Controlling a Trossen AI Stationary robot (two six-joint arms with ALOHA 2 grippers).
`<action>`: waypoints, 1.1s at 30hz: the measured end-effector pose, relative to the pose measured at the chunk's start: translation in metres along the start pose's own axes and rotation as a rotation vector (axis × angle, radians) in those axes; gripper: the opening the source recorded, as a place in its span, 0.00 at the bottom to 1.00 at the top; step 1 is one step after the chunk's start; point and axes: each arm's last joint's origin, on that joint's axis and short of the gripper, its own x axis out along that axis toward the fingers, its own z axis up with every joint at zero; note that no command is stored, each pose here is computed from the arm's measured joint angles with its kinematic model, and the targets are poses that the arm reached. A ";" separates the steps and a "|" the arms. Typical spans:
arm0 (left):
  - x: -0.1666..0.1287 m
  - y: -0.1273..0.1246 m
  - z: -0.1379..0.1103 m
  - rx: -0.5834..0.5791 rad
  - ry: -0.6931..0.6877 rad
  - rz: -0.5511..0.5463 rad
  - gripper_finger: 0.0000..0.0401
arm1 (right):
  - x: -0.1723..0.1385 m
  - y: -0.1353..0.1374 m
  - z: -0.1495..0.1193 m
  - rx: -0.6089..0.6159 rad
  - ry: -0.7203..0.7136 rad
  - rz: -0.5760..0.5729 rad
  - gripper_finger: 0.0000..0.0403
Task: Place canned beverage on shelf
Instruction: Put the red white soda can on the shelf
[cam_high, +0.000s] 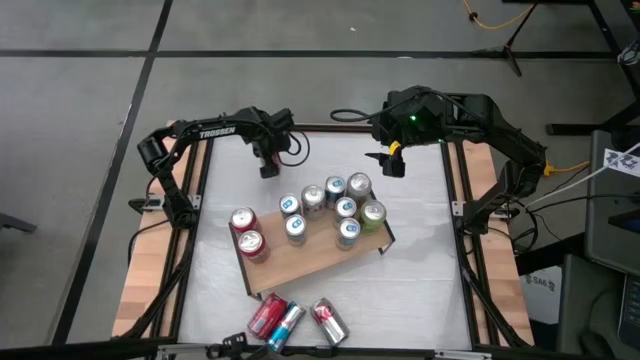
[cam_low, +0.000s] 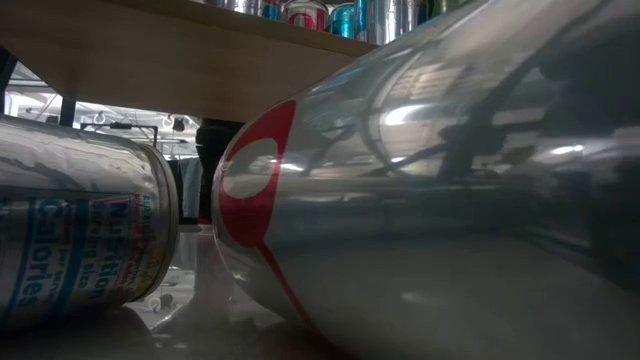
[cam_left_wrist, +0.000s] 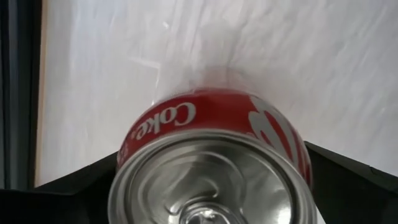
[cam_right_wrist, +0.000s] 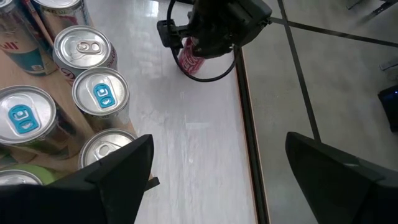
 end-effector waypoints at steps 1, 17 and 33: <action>0.000 0.000 0.000 -0.018 -0.001 0.000 0.99 | 0.000 0.000 0.000 0.000 0.000 0.000 0.88; -0.001 -0.001 0.004 -0.363 -0.040 0.006 0.99 | 0.000 0.000 0.000 0.002 0.000 0.000 0.88; -0.002 -0.009 0.013 -0.517 -0.108 0.020 0.99 | 0.000 0.000 0.000 0.004 0.000 0.000 0.88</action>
